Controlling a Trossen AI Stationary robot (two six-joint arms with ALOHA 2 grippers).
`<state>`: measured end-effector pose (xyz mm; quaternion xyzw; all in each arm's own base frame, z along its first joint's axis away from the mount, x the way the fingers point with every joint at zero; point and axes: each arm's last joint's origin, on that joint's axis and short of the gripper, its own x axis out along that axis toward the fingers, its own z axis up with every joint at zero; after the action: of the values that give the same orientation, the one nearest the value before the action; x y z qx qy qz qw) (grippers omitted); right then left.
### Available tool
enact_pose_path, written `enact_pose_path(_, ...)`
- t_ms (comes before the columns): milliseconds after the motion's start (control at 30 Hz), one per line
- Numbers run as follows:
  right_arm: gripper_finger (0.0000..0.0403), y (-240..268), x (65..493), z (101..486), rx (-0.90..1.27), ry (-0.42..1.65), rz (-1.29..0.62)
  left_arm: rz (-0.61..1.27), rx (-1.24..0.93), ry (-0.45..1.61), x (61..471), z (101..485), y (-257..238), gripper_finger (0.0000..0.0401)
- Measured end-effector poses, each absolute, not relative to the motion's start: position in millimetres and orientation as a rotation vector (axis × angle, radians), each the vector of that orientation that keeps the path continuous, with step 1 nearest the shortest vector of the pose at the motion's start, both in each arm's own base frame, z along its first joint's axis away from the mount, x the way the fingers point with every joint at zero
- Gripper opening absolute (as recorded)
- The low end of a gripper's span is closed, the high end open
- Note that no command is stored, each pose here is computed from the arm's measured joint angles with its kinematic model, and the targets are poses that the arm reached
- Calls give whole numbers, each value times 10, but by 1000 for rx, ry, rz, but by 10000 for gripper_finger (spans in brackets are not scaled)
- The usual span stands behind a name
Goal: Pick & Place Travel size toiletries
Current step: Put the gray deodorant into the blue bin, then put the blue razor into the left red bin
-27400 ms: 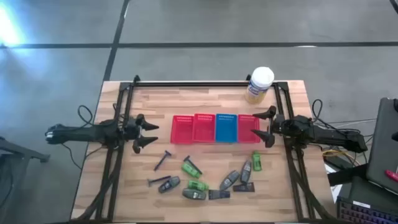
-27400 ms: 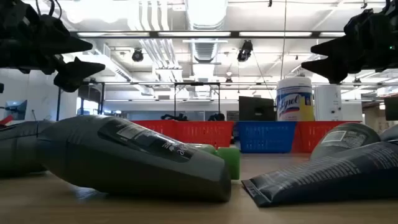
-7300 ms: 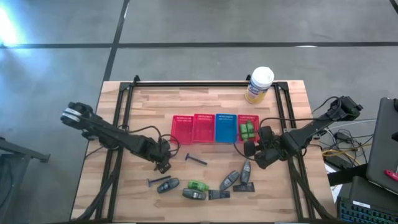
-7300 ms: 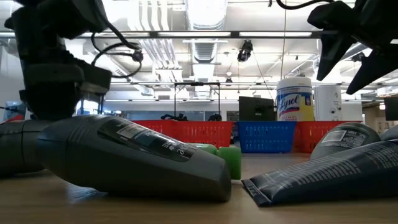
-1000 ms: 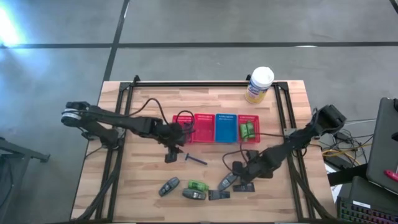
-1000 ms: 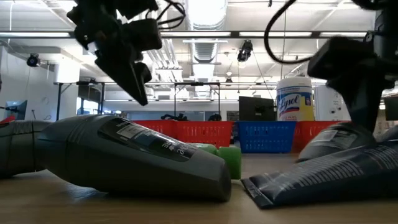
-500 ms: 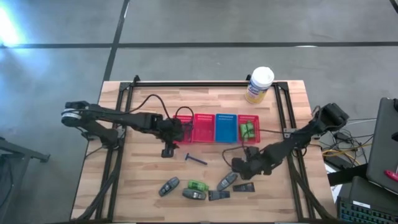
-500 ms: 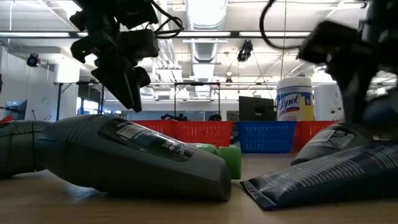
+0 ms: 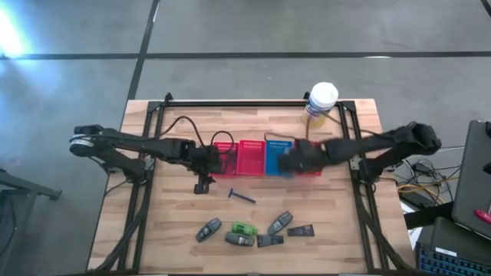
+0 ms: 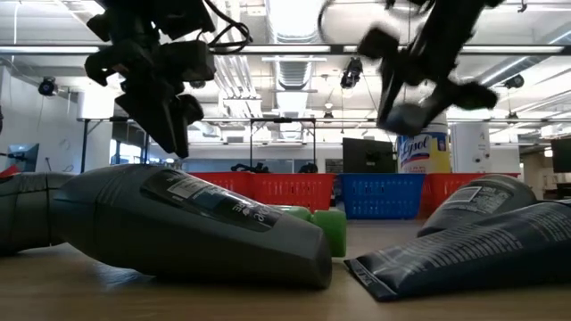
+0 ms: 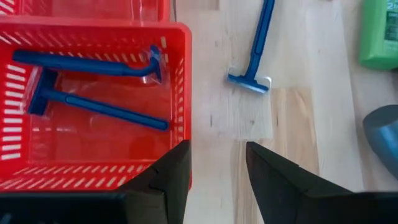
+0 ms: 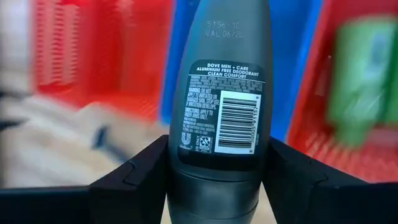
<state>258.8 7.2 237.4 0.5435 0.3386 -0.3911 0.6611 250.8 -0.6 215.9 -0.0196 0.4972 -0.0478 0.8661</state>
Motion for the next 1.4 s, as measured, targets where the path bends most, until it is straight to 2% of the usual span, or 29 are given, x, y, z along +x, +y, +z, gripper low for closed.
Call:
enact_pose_path(100, 207, -173, 2621, 2264, 1222, 799, -876, -135, 0, 1030, 2514, 2157, -35, 158)
enact_pose_path(233, 255, -308, 2673, 2211, 1221, 796, -875, -173, 56, 1014, 2531, 2153, -55, 158)
enact_pose_path(500, 334, -291, 2732, 2162, 1211, 807, -864, -184, 83, 893, 2636, 2208, -58, 159)
enact_pose_path(633, 358, -170, 2726, 2300, 1160, 752, -836, -296, 87, 852, 2725, 2155, -104, 159)
enact_pose_path(867, 367, 44, 2608, 2455, 1167, 730, -835, -433, 238, 823, 2955, 1900, -295, 159)
enact_pose_path(1067, 368, 217, 2529, 2450, 1159, 771, -853, -463, 223, 868, 3167, 1771, -473, 159)
enact_pose_path(1267, 368, 340, 2507, 2447, 1144, 780, -841, -298, 278, 960, 3414, 1607, -530, 159)
enact_pose_path(1400, 368, 372, 2484, 2437, 1123, 797, -847, -278, 250, 1061, 3507, 1529, -538, 158)
